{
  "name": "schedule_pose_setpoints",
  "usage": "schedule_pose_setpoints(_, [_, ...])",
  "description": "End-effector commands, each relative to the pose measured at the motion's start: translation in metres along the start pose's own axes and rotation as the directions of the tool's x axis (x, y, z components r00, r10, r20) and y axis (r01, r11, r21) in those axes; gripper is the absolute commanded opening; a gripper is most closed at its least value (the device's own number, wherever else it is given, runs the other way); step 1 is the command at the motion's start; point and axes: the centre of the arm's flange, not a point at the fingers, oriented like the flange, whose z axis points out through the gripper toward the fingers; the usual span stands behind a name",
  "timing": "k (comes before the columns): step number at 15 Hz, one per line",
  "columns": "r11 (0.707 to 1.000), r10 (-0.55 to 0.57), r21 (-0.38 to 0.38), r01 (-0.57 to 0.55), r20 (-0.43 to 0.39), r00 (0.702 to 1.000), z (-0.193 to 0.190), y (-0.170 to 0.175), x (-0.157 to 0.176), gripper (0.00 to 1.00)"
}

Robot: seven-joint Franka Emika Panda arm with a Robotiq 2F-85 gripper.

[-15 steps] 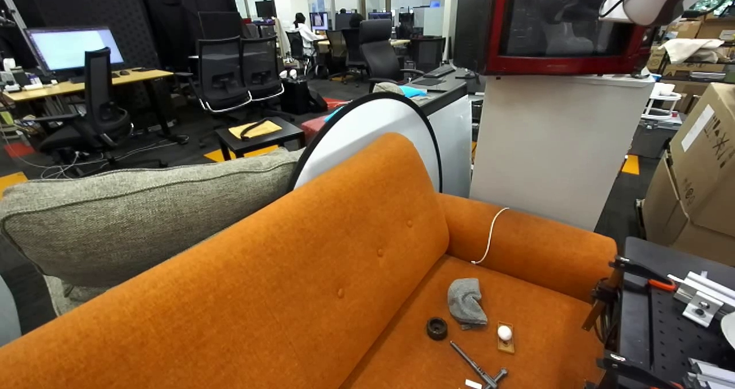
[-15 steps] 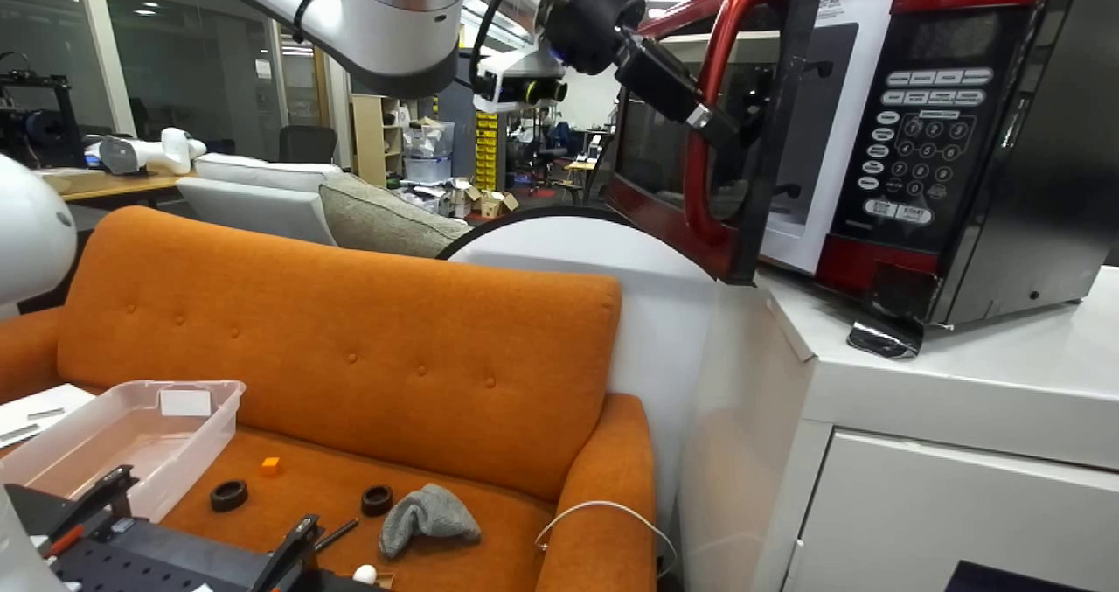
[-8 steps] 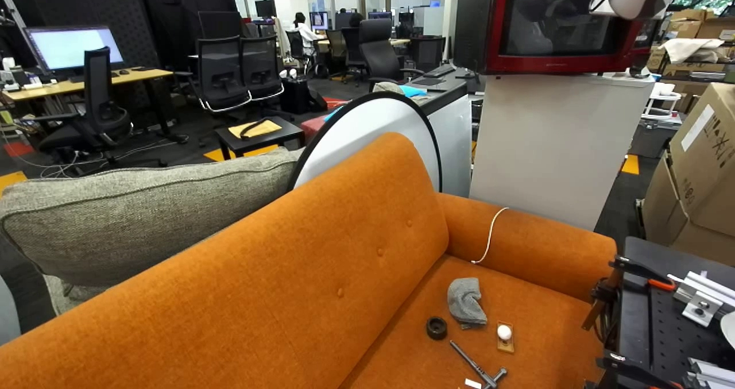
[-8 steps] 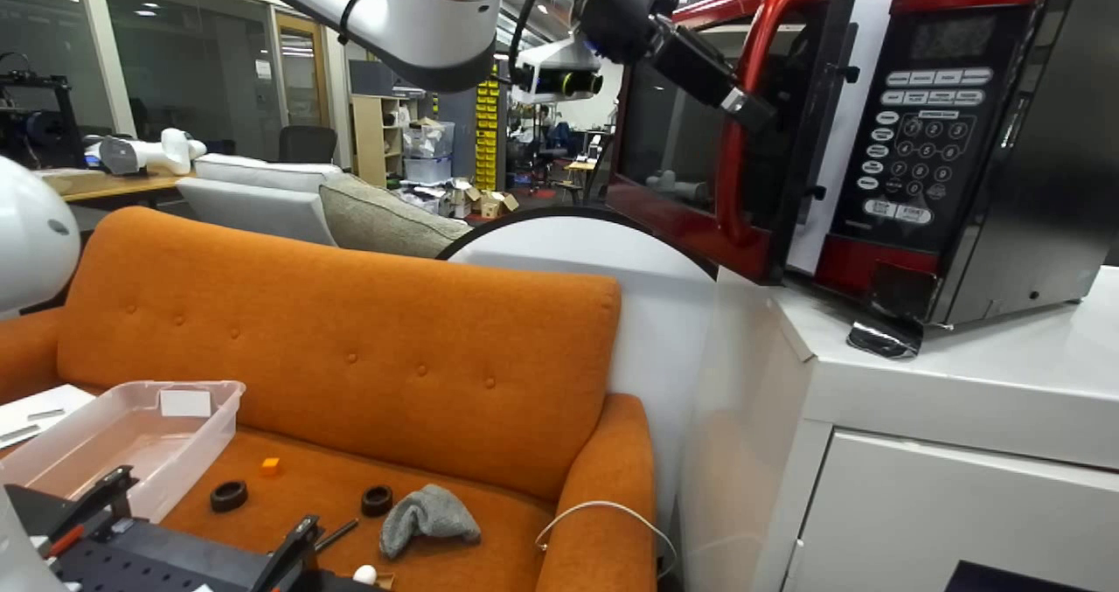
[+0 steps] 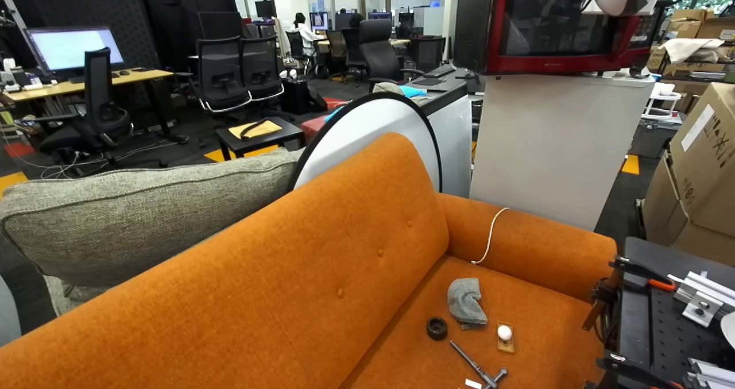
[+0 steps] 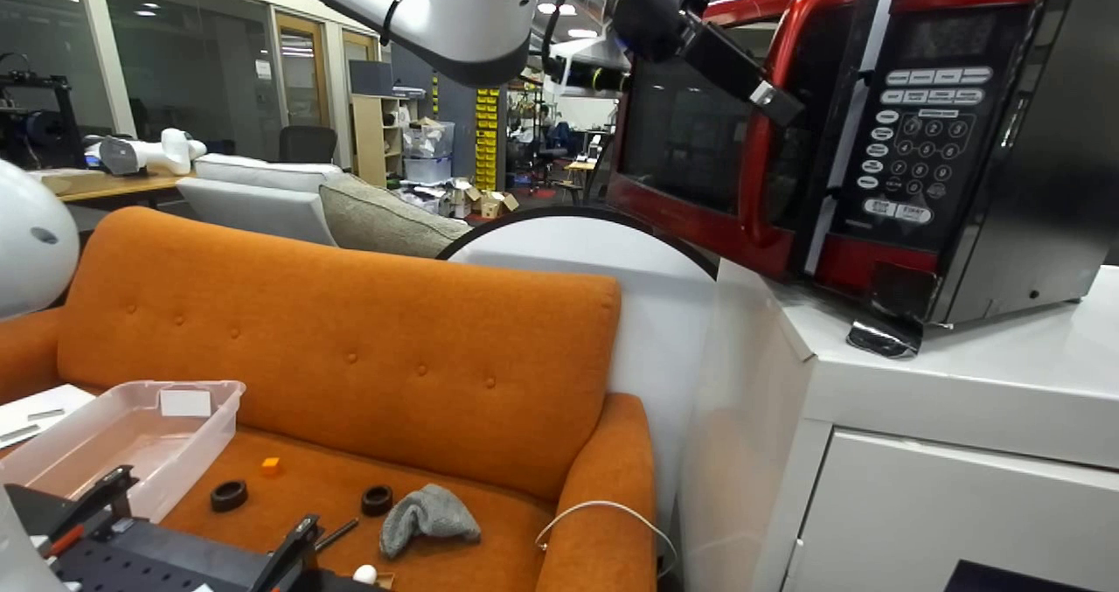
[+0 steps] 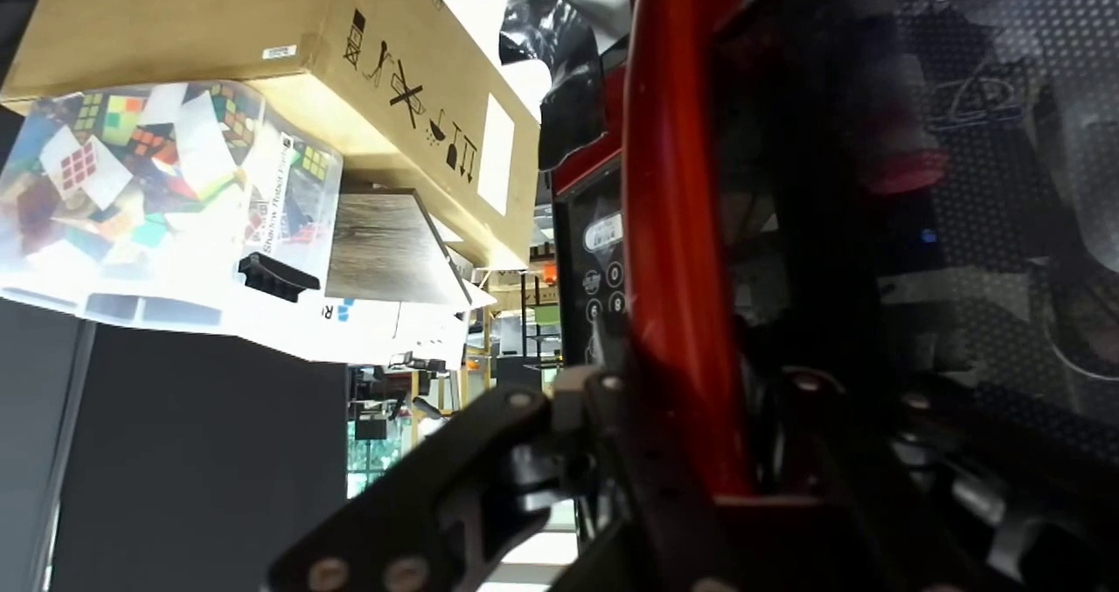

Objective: Close the microwave

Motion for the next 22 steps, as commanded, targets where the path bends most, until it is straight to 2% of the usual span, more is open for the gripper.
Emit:
schedule_pose_setpoints(1, [1.000, 0.021, 0.000, -0.021, 0.019, 1.000, 0.008, -0.024, 0.014, 0.07])
schedule_pose_setpoints(9, [0.998, 0.026, -0.058, -0.023, 0.052, 0.998, 0.018, -0.043, 0.021, 0.07])
schedule_pose_setpoints(10, [0.998, 0.029, -0.058, -0.025, 0.059, 0.998, 0.018, -0.044, 0.021, 0.40])
schedule_pose_setpoints(11, [0.999, 0.032, -0.046, -0.029, 0.061, 0.998, 0.018, -0.044, 0.022, 0.55])
schedule_pose_setpoints(15, [0.999, 0.053, -0.015, -0.052, 0.086, 0.995, 0.012, -0.043, 0.024, 0.78])
schedule_pose_setpoints(17, [0.997, 0.065, 0.022, -0.067, 0.085, 0.994, 0.005, -0.038, 0.026, 0.95])
schedule_pose_setpoints(19, [0.996, 0.075, 0.051, -0.080, 0.086, 0.993, -0.003, -0.026, 0.029, 0.99])
schedule_pose_setpoints(22, [0.992, 0.071, 0.101, -0.080, 0.092, 0.993, -0.014, -0.006, 0.034, 1.00])
